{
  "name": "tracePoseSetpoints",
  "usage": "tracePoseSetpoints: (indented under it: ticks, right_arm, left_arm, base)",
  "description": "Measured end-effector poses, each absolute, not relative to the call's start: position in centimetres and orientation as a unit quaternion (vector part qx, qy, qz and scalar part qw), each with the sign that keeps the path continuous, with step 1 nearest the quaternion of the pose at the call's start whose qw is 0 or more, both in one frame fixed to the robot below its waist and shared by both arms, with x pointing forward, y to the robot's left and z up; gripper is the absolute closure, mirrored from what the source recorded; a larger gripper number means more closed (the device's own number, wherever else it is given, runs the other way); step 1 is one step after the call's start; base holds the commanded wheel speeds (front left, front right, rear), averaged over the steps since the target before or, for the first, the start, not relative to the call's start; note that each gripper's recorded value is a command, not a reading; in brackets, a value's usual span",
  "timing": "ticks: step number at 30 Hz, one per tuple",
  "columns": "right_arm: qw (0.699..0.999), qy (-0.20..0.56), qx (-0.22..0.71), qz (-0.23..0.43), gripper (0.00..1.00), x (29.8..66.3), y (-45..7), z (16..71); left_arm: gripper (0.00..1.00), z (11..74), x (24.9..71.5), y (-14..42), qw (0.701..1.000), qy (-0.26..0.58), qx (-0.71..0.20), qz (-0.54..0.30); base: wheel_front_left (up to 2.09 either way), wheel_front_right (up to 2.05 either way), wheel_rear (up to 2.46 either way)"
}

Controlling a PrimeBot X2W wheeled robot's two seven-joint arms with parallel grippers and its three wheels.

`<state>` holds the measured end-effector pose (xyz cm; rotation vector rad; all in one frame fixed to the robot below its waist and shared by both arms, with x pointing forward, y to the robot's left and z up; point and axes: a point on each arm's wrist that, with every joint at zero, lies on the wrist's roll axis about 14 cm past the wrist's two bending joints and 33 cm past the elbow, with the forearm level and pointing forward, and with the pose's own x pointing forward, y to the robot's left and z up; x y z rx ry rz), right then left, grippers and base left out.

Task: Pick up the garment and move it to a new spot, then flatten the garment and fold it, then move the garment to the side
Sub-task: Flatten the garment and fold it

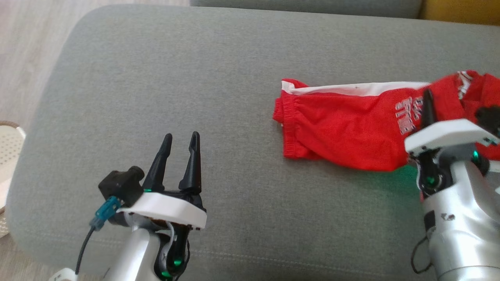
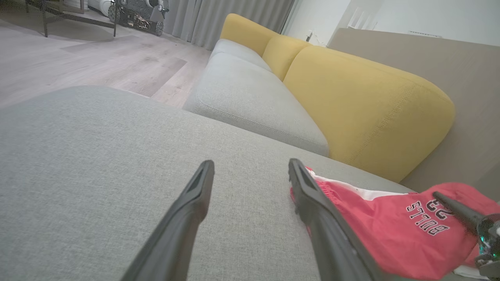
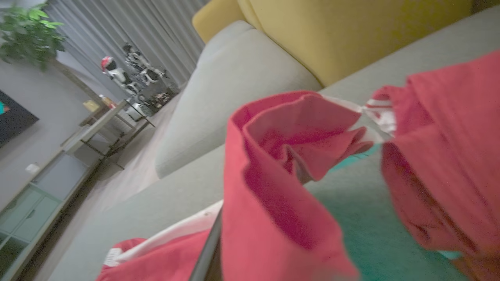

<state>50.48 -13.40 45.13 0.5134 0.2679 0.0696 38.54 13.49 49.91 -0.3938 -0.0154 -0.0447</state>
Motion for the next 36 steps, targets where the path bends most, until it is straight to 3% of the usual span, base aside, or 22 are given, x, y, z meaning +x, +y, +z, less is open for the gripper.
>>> tracePoseSetpoints:
  ticks: [6,12,23,24,25,36]
  right_arm:
    - [0.954,0.088,0.259,0.124,1.0,51.1,-7.7,49.2]
    - [0.939,0.083,0.254,0.219,1.0,49.5,-1.4,50.6]
    - [0.924,0.134,0.225,0.278,1.0,47.0,3.0,47.7]
    - [0.923,0.14,0.223,0.281,0.86,46.9,3.2,47.4]
    - [0.921,0.154,0.216,0.286,0.0,46.4,3.6,46.5]
    - [0.895,0.245,0.143,0.345,0.0,42.3,6.4,42.0]
  left_arm:
    - [0.0,50.2,37.8,14.8,0.981,-0.014,-0.193,-0.004]
    - [0.0,50.3,37.0,16.0,0.981,-0.018,-0.191,0.016]
    - [0.0,49.7,35.7,17.6,0.98,-0.014,-0.194,0.045]
    - [0.0,49.7,35.6,17.7,0.98,-0.014,-0.194,0.046]
    - [0.0,49.7,35.5,17.8,0.98,-0.014,-0.194,0.048]
    - [0.0,49.7,35.4,18.1,0.979,-0.014,-0.197,0.055]
  base:
    - [0.0,0.0,0.0]
    - [0.0,0.0,0.0]
    - [0.0,0.0,0.0]
    - [0.0,0.0,0.0]
    - [0.0,0.0,0.0]
    - [0.0,0.0,0.0]
